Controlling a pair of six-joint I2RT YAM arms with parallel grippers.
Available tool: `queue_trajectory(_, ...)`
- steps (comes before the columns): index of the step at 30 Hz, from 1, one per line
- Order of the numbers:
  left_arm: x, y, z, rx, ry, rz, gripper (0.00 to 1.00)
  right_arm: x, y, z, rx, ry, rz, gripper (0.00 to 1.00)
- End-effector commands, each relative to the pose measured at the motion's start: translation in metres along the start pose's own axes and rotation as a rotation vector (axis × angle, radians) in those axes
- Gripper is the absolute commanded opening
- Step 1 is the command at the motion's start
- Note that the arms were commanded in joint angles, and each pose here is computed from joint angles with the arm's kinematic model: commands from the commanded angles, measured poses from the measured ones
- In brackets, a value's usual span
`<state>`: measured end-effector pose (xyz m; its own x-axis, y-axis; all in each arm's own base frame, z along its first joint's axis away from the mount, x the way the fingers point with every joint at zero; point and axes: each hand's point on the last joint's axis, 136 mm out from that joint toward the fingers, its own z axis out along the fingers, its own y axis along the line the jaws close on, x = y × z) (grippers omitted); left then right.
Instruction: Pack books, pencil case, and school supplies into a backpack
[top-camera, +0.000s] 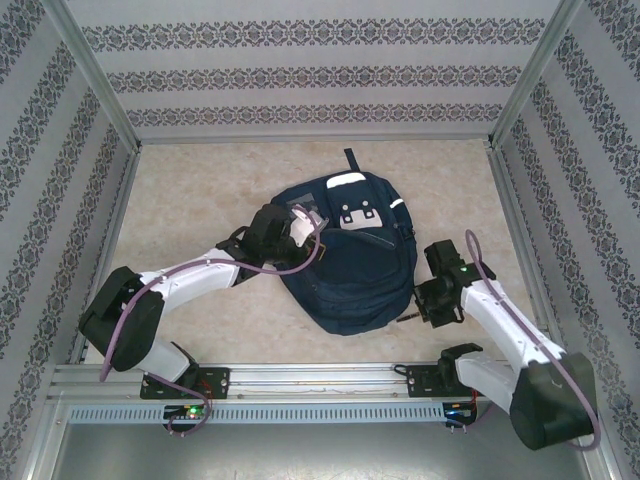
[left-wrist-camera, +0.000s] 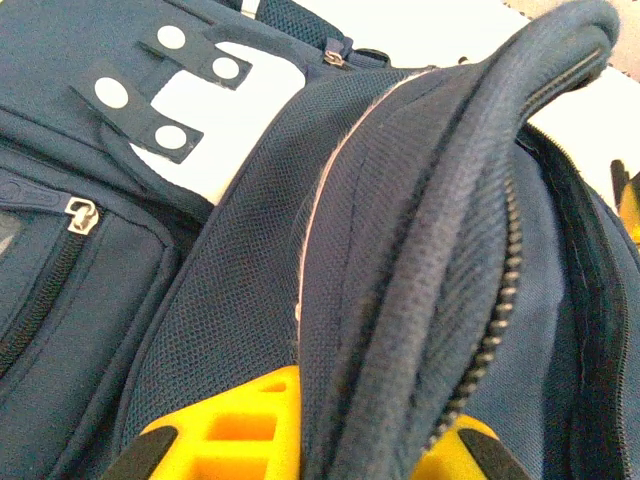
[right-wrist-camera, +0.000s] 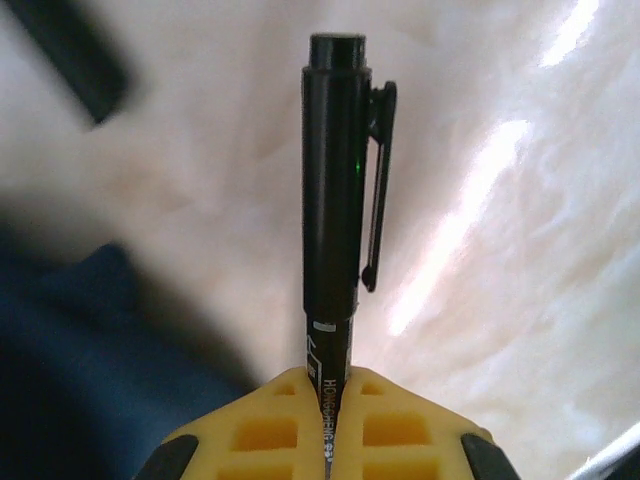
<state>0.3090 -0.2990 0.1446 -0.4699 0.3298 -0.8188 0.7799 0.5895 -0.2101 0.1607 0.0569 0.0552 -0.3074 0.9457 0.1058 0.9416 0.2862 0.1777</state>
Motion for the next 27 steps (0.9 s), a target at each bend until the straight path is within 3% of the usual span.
queue_trajectory(1, -0.032, 0.002, -0.005, -0.011, -0.081, -0.01, 0.0, 0.006, 0.007, -0.036, -0.034, -0.016, 0.012, 0.0)
queue_trajectory(5, -0.038, -0.011, -0.002, 0.075, -0.108, -0.007, 0.0, 0.03, 0.044, -0.067, -0.157, -0.004, -0.039, 0.0)
queue_trajectory(10, -0.047, -0.018, -0.006, 0.101, -0.126, -0.036, 0.0, 0.089, 0.125, -0.076, -0.334, 0.121, -0.094, 0.0)
queue_trajectory(15, -0.076, -0.031, -0.026, 0.115, -0.288, 0.117, 0.0, 0.113, 0.174, -0.069, -0.394, 0.126, -0.111, 0.02)
queue_trajectory(19, -0.086, -0.033, -0.033, 0.111, -0.34, 0.139, 0.0, 0.121, 0.205, -0.059, -0.499, 0.155, -0.086, 0.24)
queue_trajectory(23, -0.086, -0.03, -0.029, 0.104, -0.335, 0.098, 0.0, 0.118, 0.198, -0.053, -0.468, 0.16, -0.082, 0.48)
queue_trajectory(27, -0.082, -0.023, -0.023, 0.081, -0.327, 0.065, 0.0, 0.098, 0.18, -0.053, -0.462, 0.135, -0.063, 0.54)
